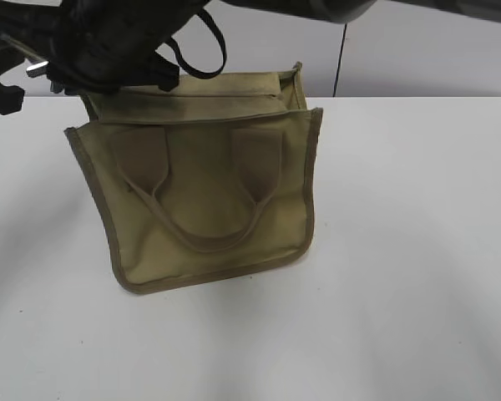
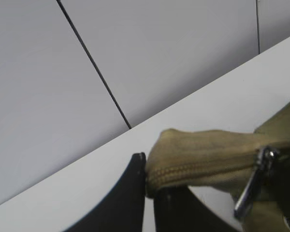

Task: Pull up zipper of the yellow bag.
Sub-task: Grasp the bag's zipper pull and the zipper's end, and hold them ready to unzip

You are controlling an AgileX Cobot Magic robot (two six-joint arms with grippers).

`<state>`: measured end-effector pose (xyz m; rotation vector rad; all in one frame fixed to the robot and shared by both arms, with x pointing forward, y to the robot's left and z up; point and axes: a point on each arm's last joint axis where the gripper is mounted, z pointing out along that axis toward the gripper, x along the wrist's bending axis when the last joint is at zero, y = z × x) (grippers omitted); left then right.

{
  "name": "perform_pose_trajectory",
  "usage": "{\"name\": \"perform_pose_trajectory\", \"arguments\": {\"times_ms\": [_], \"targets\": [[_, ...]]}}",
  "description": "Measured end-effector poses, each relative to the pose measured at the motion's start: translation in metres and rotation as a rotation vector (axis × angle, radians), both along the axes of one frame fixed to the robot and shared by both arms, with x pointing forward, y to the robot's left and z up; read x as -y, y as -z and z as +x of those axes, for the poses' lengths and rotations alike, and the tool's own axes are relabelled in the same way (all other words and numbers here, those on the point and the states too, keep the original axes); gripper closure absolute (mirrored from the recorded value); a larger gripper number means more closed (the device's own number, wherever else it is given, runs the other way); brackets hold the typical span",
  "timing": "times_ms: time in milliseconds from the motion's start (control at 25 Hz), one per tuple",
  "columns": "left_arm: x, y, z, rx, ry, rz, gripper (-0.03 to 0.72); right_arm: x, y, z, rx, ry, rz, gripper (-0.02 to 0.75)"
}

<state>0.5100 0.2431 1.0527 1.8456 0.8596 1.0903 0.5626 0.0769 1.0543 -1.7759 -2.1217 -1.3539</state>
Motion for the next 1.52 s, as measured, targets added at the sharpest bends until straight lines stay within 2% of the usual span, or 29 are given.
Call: {"name": "perform_pose_trajectory", "arguments": {"times_ms": [120,240,720,840,1040,1120,1520], "targets": [[0.000,0.000,0.000,0.001,0.001,0.000,0.683,0.000,0.002,-0.003,-0.024,-0.023,-0.012,0.561],[0.000,0.000,0.000,0.001,0.001,-0.001,0.683,-0.001,0.003,-0.005,-0.055,-0.030,-0.011,0.499],[0.000,0.000,0.000,0.004,0.003,-0.002,0.683,-0.005,0.007,0.002,-0.024,-0.003,0.047,0.481],[0.000,0.000,0.000,0.004,0.003,-0.002,0.683,-0.007,0.014,0.004,-0.046,0.021,0.061,0.508],[0.000,0.000,0.000,0.004,0.003,-0.002,0.683,-0.008,0.015,0.005,-0.055,0.038,0.077,0.663],[0.000,0.000,0.000,0.004,0.003,-0.002,0.683,-0.008,0.015,0.006,-0.047,0.036,0.067,0.703],[0.001,-0.001,0.000,0.008,0.007,-0.003,0.683,0.001,0.005,-0.001,-0.027,-0.019,-0.037,0.750]]}}
